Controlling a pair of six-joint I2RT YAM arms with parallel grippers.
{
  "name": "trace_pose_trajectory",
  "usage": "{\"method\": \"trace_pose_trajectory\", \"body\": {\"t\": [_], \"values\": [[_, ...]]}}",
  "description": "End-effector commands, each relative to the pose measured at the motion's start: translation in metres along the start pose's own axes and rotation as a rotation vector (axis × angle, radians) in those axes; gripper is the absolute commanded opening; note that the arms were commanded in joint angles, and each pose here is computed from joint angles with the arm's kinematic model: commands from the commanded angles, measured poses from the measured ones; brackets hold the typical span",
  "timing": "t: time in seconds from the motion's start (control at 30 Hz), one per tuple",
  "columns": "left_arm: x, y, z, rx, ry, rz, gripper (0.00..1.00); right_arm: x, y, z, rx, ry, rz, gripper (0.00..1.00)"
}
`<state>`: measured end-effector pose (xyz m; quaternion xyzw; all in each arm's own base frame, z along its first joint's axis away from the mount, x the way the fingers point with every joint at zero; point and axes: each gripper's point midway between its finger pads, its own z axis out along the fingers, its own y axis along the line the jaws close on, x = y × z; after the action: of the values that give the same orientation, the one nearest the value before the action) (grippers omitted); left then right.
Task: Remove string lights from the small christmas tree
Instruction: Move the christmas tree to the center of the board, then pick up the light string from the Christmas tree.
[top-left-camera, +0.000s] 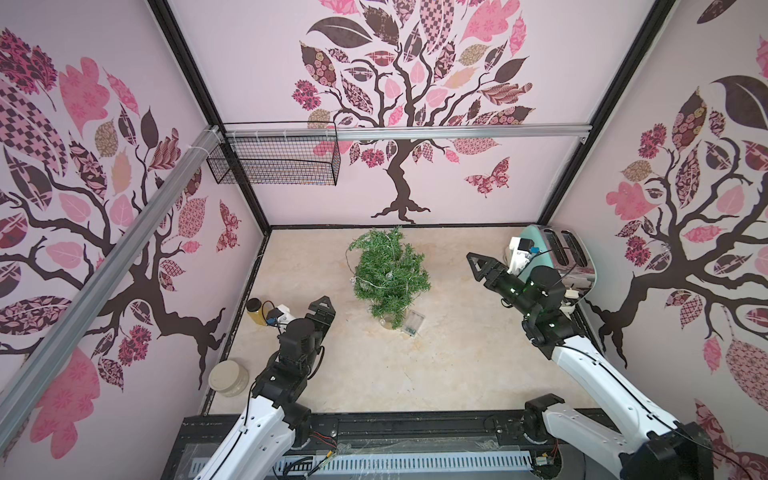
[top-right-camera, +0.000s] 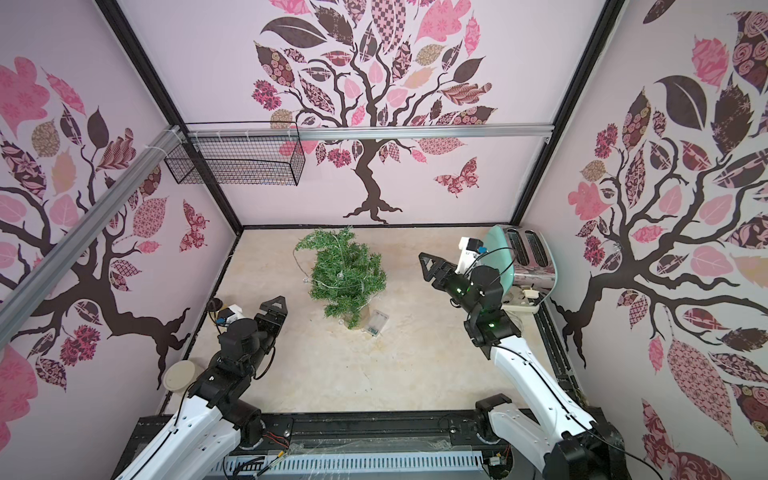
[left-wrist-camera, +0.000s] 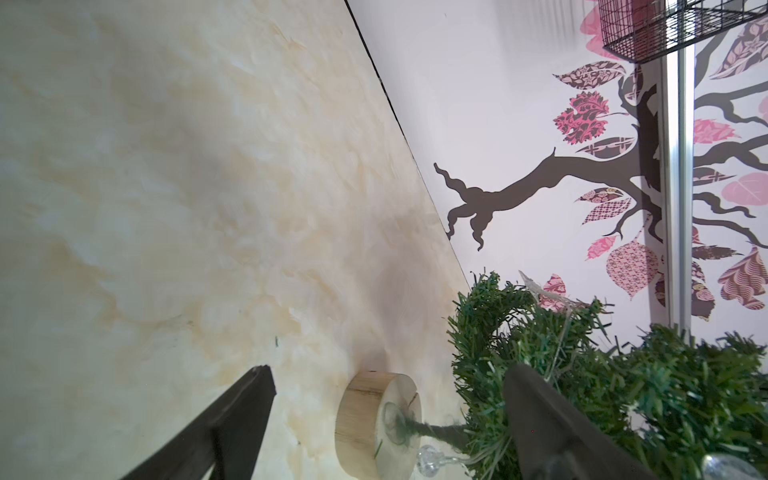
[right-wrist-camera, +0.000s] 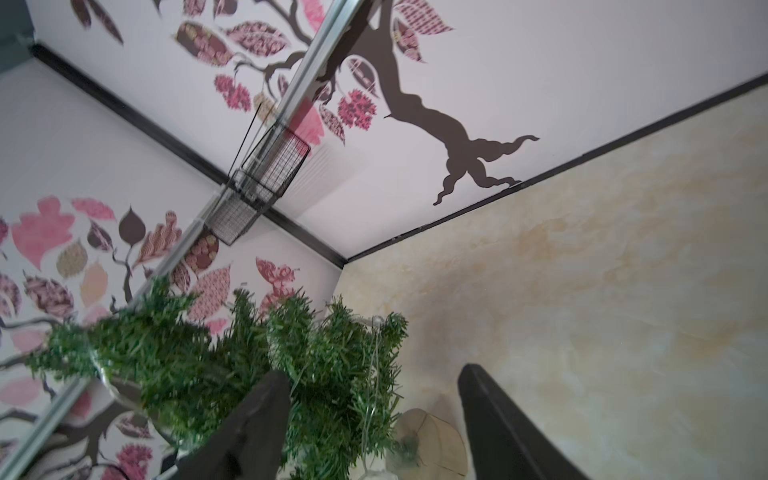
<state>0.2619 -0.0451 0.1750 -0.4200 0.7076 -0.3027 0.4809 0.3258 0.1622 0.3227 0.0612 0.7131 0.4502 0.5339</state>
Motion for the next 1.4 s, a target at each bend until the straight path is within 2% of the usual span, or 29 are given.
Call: {"method": "trace_pose_trajectory", "body": {"t": [0.0, 0.13, 0.23, 0.43, 0.57, 0.8, 1.17, 1.37], "values": [[-0.01, 0.013, -0.011, -0.036, -0.047, 0.031, 0.97, 0.007, 0.057, -0.004, -0.132, 0.058, -0.15, 0.6], [-0.025, -0.015, -0.024, 0.042, -0.079, 0.084, 0.96, 0.035, 0.098, -0.001, -0.194, 0.139, -0.3, 0.47], [-0.03, -0.037, -0.03, 0.089, -0.074, 0.148, 0.96, 0.055, 0.129, 0.006, -0.236, 0.191, -0.403, 0.43], [-0.021, -0.068, -0.028, 0.151, 0.004, 0.237, 0.96, 0.064, 0.155, 0.024, -0.291, 0.224, -0.426, 0.35], [-0.017, -0.07, -0.022, 0.146, 0.025, 0.247, 0.96, 0.069, 0.157, 0.04, -0.285, 0.251, -0.437, 0.29], [-0.012, -0.072, -0.019, 0.153, 0.041, 0.264, 0.96, 0.067, 0.164, 0.06, -0.288, 0.244, -0.443, 0.29], [-0.012, -0.067, -0.016, 0.139, 0.037, 0.268, 0.97, 0.071, 0.178, 0.072, -0.345, 0.261, -0.407, 0.29], [-0.011, -0.063, -0.015, 0.126, 0.035, 0.267, 0.97, 0.072, 0.179, 0.077, -0.345, 0.268, -0.403, 0.24]]}}
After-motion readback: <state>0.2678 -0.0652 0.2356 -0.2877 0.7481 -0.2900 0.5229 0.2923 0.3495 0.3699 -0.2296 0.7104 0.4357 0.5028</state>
